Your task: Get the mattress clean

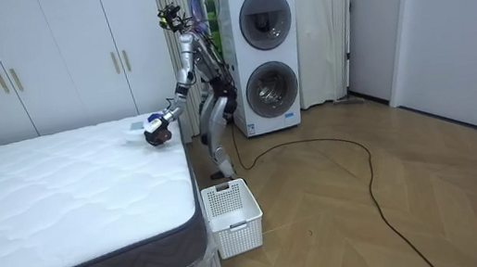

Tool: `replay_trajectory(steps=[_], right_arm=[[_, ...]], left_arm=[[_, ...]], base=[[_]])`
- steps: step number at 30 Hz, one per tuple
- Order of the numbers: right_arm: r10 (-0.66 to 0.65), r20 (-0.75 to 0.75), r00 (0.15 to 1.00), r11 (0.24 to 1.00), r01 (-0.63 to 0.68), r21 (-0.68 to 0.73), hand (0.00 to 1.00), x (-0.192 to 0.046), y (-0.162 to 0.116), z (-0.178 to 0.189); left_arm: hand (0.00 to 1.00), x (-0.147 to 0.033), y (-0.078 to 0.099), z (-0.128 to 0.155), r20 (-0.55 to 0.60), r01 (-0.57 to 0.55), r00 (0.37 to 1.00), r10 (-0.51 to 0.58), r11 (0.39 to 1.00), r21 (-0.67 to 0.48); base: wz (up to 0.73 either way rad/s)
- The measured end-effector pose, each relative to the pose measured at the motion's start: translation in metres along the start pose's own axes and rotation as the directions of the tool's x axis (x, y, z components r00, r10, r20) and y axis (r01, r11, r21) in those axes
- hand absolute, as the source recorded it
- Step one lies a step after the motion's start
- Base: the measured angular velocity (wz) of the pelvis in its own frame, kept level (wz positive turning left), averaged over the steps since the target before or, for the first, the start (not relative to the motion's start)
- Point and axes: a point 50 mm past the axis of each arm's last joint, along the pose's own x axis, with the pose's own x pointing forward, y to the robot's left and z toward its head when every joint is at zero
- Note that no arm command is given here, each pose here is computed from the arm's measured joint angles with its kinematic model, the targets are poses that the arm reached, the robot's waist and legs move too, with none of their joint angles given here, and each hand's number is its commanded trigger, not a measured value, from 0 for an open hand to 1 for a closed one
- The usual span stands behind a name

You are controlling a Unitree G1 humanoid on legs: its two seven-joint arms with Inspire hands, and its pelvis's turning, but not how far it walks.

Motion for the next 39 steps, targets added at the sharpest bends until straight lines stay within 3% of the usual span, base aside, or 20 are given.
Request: replay_trajectory(steps=[4, 15, 23, 32, 39], right_arm=[[-0.046, 0.022, 0.999, 0.992, 0.043, 0.118, 0.00, 0.003, -0.007, 0.012], [-0.102, 0.117, 0.988, 0.974, 0.075, 0.215, 0.00, 0.007, -0.008, 0.047], [-0.152, 0.240, 0.959, 0.969, 0.096, 0.228, 0.00, 0.004, -0.007, 0.082], [-0.223, 0.322, 0.920, 0.973, 0.188, 0.136, 0.00, -0.001, -0.008, 0.095], [-0.280, 0.536, 0.796, 0.960, 0.223, 0.170, 0.00, -0.017, 0.000, 0.140]], left_arm=[[1.00, -0.003, -0.002, 0.001, 0.060, 0.002, 0.998, -0.005, 0.999, 0.041], [1.00, -0.011, -0.001, -0.017, 0.102, 0.003, 0.995, -0.018, 0.989, 0.150], [1.00, -0.018, -0.006, -0.025, 0.120, 0.017, 0.992, -0.042, 0.979, 0.201], [1.00, -0.044, -0.025, -0.039, 0.156, 0.073, 0.980, -0.120, 0.958, 0.278], [1.00, -0.047, -0.027, -0.042, 0.150, 0.077, 0.981, -0.124, 0.955, 0.287]], base=[[-0.01], [0.01], [-0.06], [-0.10], [-0.01]])
